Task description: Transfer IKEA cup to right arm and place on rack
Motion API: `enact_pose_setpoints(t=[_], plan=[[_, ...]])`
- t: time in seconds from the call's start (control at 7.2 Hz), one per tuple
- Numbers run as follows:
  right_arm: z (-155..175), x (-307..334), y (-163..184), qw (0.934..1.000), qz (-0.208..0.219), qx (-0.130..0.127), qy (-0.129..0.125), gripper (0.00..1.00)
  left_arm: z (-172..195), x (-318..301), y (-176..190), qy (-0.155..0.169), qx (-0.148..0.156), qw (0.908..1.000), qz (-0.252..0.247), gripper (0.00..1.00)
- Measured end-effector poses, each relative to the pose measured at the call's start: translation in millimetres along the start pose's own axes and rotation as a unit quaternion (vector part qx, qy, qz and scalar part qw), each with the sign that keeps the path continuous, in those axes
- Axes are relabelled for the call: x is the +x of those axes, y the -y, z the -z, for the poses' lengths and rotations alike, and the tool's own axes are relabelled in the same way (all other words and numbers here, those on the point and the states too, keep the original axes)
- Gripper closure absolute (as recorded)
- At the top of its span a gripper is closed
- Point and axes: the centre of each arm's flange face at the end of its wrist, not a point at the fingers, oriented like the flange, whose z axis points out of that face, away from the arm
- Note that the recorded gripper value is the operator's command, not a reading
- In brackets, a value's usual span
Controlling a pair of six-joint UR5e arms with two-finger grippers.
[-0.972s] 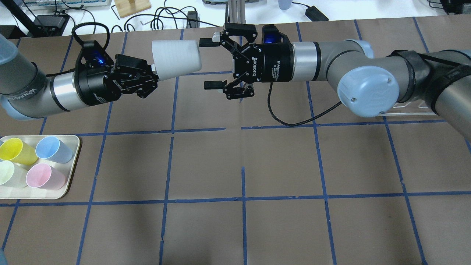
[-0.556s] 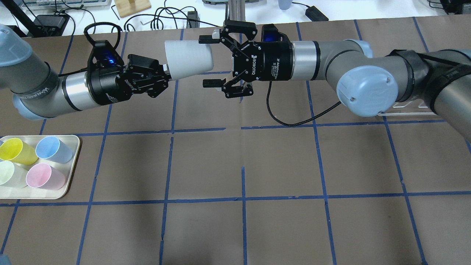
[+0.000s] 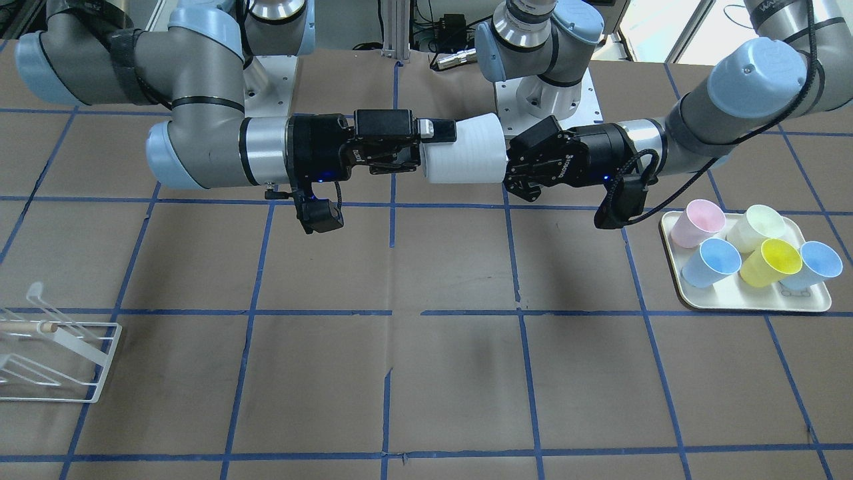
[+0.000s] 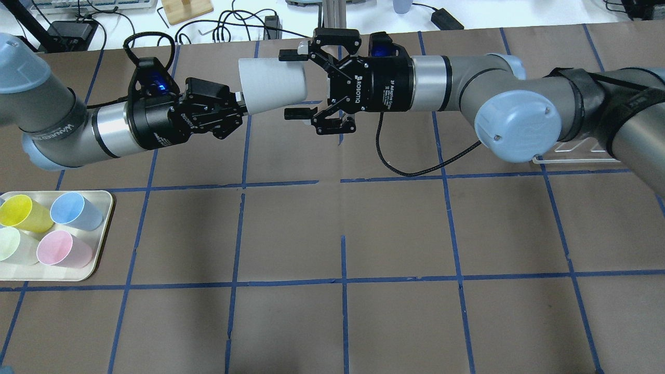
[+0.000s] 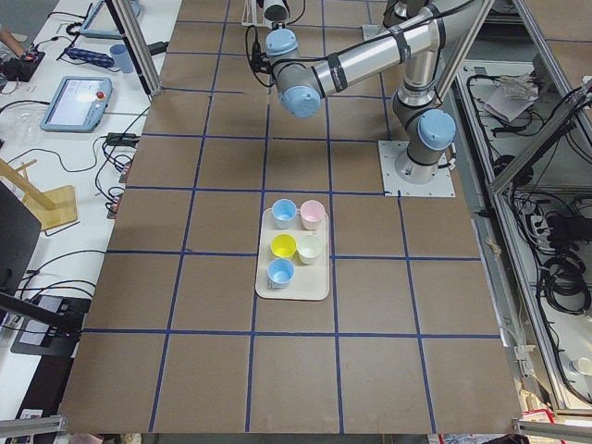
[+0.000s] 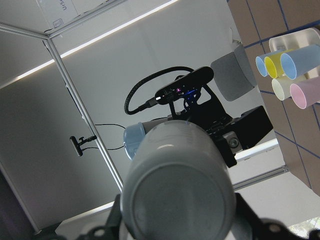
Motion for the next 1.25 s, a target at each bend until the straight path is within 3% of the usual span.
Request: enact_pose_setpoints(t=[0.14,0.28,0.97,1.25], plan=[[0,0,0,1.0,0.0,0.0,-0.001,0.6,-1,-1,0,0.0,0.0,1.0,0.0,0.56],[0,0,0,1.0,-0.001,0.0,-0.001,0.6,-1,-1,-1,-0.001,0.001,1.0,0.002,0.01],[1,-1,1,1.0,-0.009,0.001,-0.001,0.6,3,15,-3,-0.005,0.003,0.9994,0.035,0.0],[4,-3,1,0.9999,-0.014,0.004,0.0,0.6,30,29,5,-0.009,0.018,0.999,0.039,0.0]])
